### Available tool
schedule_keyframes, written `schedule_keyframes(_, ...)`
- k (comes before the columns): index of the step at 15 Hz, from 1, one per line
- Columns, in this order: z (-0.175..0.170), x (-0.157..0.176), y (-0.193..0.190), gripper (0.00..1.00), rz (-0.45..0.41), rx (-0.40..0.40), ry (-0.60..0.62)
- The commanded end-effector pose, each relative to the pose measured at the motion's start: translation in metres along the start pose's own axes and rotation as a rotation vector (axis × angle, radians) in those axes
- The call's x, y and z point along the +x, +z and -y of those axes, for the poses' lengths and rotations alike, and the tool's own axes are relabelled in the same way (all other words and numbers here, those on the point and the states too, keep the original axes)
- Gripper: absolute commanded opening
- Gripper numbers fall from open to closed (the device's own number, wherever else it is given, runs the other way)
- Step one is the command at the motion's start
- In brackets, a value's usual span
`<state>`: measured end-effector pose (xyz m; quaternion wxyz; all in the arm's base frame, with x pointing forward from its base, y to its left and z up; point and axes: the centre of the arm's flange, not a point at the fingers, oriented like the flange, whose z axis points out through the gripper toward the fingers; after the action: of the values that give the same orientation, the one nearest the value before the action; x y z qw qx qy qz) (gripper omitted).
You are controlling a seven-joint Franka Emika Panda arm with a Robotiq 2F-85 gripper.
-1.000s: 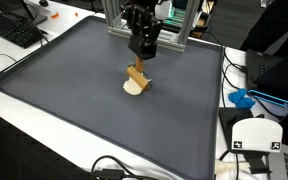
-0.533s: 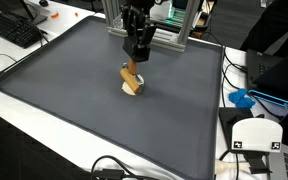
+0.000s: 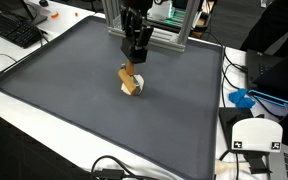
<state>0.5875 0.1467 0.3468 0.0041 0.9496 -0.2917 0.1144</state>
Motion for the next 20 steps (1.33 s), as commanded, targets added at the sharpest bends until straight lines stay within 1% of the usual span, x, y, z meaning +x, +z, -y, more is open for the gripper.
schedule_keyframes(1, 0.005, -0.004, 0.0, 0.22, 0.049, -0.019, -0.003)
schedule_keyframes(6, 0.009, -0.01, -0.004, 0.22, 0.103, -0.025, -0.042)
schedule_keyframes(9, 0.012, -0.018, -0.001, 0.22, 0.145, -0.023, -0.091)
schedule_keyframes(16, 0.011, -0.024, 0.002, 0.22, 0.187, -0.047, -0.129)
schedule_keyframes(18, 0.011, -0.02, 0.002, 0.22, 0.163, -0.038, -0.106)
schedule_keyframes(19, 0.011, -0.016, 0.002, 0.22, 0.13, -0.038, -0.093)
schedule_keyframes(20, 0.011, -0.013, 0.002, 0.22, 0.121, -0.031, -0.085)
